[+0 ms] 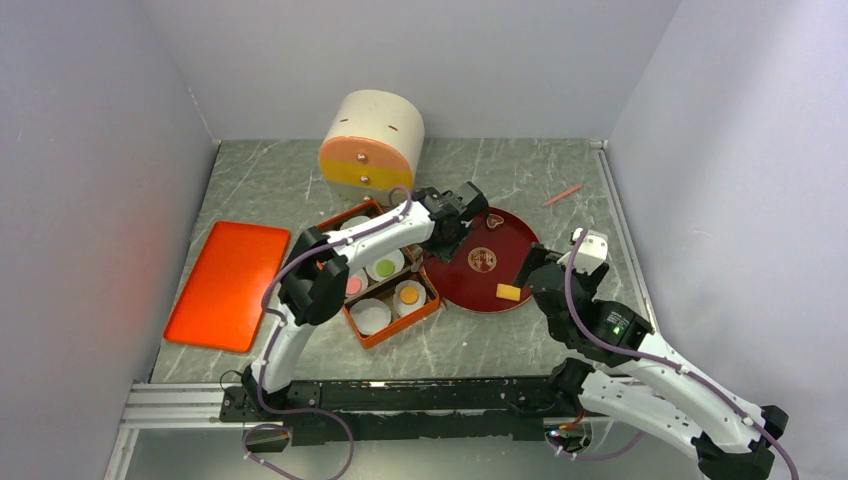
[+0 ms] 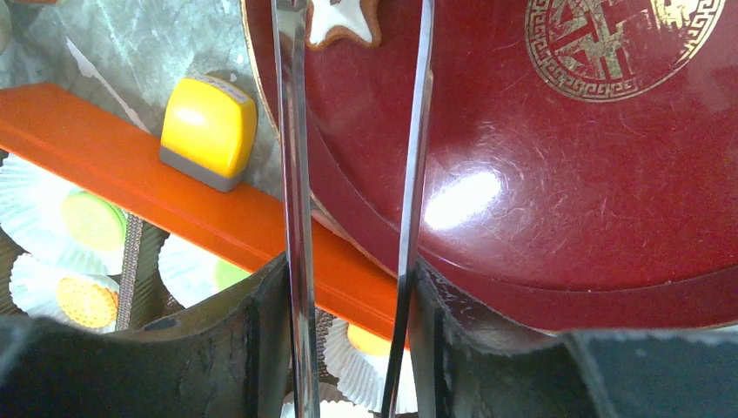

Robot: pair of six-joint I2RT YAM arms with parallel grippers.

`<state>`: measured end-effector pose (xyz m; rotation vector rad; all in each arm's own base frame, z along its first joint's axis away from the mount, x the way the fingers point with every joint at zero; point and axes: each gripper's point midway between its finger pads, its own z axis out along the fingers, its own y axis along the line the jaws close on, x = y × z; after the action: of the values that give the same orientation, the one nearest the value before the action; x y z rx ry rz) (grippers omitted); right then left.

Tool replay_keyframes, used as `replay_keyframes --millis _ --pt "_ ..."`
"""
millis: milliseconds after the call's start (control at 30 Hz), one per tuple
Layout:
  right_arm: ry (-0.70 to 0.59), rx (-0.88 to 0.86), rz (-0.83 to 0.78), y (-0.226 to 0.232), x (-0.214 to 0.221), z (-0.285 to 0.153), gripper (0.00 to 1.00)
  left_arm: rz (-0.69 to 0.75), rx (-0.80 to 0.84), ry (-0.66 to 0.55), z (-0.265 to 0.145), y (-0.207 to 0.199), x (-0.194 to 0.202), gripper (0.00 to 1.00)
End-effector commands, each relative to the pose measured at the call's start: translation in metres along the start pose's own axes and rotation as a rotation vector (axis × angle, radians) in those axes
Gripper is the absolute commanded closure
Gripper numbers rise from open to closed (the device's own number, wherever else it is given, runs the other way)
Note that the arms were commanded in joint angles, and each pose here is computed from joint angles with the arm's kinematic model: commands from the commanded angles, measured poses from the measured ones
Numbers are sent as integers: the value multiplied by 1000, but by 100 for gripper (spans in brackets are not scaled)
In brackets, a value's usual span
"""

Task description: Pack the cookies

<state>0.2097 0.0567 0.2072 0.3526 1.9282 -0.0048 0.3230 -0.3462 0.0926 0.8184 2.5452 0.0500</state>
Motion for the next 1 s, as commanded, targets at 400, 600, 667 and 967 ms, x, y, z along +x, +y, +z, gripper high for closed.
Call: replay_keyframes --millis 400,600,667,967 --pt "-38 4 13 0 -12 -1 0 1 -16 5 14 -2 -4 57" --pt "-44 -1 16 -1 -14 -2 0 -5 1 -21 -1 -1 -8 64" --pt "-47 0 14 -1 -15 -3 0 -11 9 -37 -10 1 -11 65" --pt "-58 -16 -5 2 -19 -2 0 -43 60 -117 -70 10 -17 67"
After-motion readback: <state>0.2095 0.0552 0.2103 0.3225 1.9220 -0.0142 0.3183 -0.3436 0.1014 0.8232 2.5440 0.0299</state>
